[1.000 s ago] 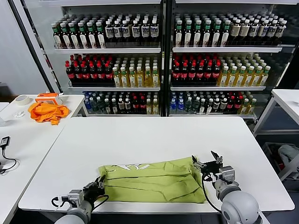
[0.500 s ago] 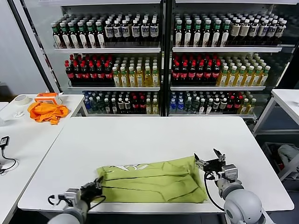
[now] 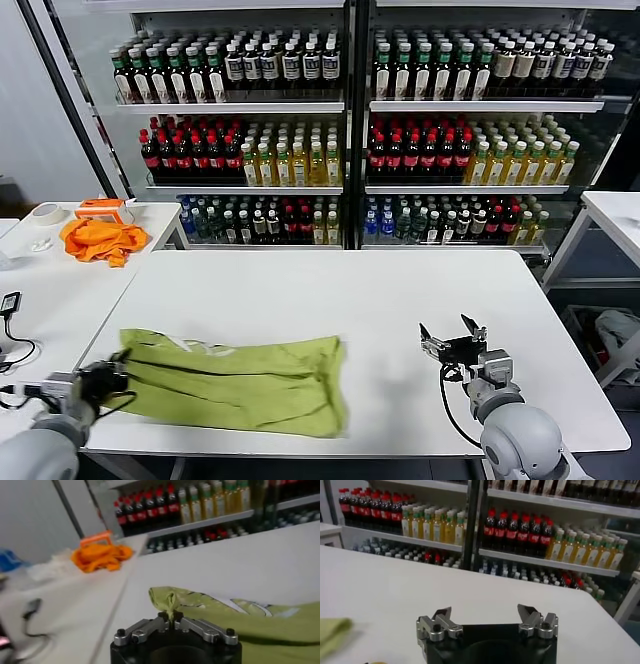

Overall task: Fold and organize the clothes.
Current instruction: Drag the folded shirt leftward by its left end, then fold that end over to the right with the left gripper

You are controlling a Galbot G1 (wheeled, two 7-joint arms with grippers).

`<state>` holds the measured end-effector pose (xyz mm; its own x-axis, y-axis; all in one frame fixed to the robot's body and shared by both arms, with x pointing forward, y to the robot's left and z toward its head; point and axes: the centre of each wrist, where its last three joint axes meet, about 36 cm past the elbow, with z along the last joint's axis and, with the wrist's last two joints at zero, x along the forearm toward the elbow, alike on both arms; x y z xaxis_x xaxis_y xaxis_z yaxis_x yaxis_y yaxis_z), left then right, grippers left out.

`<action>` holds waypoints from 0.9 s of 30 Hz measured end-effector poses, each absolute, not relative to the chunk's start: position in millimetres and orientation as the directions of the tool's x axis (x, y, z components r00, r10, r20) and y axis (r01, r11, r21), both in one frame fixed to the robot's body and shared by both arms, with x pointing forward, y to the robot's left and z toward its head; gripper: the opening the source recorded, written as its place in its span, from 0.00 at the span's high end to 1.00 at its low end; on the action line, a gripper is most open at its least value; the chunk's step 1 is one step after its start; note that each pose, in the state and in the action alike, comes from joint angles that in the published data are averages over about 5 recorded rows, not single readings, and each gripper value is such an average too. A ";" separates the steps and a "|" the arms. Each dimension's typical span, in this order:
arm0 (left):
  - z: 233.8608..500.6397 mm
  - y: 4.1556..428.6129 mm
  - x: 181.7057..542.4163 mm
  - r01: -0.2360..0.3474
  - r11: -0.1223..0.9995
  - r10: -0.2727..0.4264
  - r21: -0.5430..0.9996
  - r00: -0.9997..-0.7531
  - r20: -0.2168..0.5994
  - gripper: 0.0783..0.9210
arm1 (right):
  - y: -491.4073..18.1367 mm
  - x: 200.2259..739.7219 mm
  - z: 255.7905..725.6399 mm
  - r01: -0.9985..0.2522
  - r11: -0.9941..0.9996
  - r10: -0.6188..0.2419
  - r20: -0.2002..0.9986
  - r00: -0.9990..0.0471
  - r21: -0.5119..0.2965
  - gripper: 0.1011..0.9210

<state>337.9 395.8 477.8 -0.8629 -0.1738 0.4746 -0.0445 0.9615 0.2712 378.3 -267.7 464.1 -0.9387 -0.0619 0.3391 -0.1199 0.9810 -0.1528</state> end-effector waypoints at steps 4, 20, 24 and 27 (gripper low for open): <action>490.3 405.2 339.2 -0.066 0.948 -0.207 0.310 -0.869 0.450 0.98 | -269.4 377.8 465.3 -0.113 0.981 -0.054 0.335 -0.941 -0.157 0.12; 503.0 318.9 322.1 0.136 0.990 0.104 0.037 -0.883 0.458 0.98 | -287.0 376.4 470.6 -0.064 0.978 0.005 0.323 -0.946 -0.201 0.12; 498.5 300.2 322.8 0.178 0.983 0.177 -0.040 -0.869 0.463 0.98 | -291.5 374.1 471.2 -0.050 0.977 0.020 0.321 -0.947 -0.207 0.12; 494.9 288.1 325.4 0.204 0.975 0.220 -0.085 -0.858 0.464 0.98 | -294.6 372.0 472.1 -0.040 0.976 0.030 0.320 -0.947 -0.212 0.12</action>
<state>325.4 288.1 494.9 -0.8579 0.2198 0.4645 0.2036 0.9753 -0.0855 372.0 -294.6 472.1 -0.9470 0.0305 0.3199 -0.0402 0.9764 -0.2120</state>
